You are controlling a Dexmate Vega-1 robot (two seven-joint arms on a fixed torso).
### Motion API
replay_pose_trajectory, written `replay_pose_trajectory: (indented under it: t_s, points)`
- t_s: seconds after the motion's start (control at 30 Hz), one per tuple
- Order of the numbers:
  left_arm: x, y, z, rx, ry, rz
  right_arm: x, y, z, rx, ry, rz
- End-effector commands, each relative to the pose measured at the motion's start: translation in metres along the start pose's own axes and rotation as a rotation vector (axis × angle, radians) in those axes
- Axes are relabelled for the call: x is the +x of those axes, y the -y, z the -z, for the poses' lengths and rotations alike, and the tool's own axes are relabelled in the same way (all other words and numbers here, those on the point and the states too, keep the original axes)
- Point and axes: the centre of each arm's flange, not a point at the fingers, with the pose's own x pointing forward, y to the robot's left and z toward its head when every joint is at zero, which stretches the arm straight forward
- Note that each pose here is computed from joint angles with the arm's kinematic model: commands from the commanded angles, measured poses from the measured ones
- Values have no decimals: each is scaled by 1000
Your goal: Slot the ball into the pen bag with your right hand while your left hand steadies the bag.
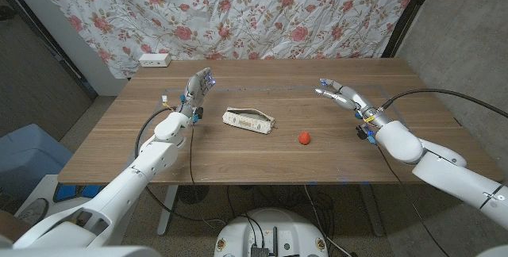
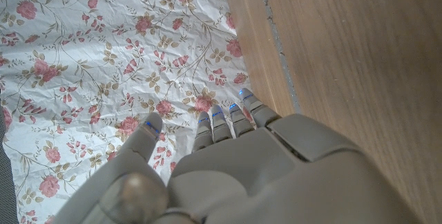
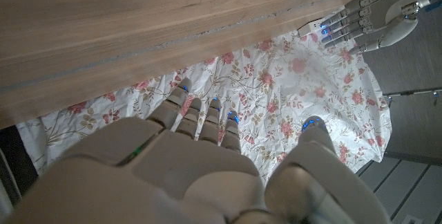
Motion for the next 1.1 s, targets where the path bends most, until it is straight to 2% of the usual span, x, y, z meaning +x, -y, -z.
replay_pose_trajectory:
  t_s: [0.03,0.2,0.33,0.57,1.1]
  points:
    - [-3,0,1,-6,-5,-24,-17,-1,-13,-180,17,-62]
    - [-6,-2,0,-4,-4,-32,-23,-3,-17,-250,17,-95]
    - [-8,-3,-1,-1,-5,-41,-26,-4,-17,-244,19,-104]
    - [-9,-6,-4,6,-12,-35,-29,-11,-23,-315,23,-181]
    - [-9,-10,-6,10,-10,-21,-34,-16,-33,-424,-11,-291]
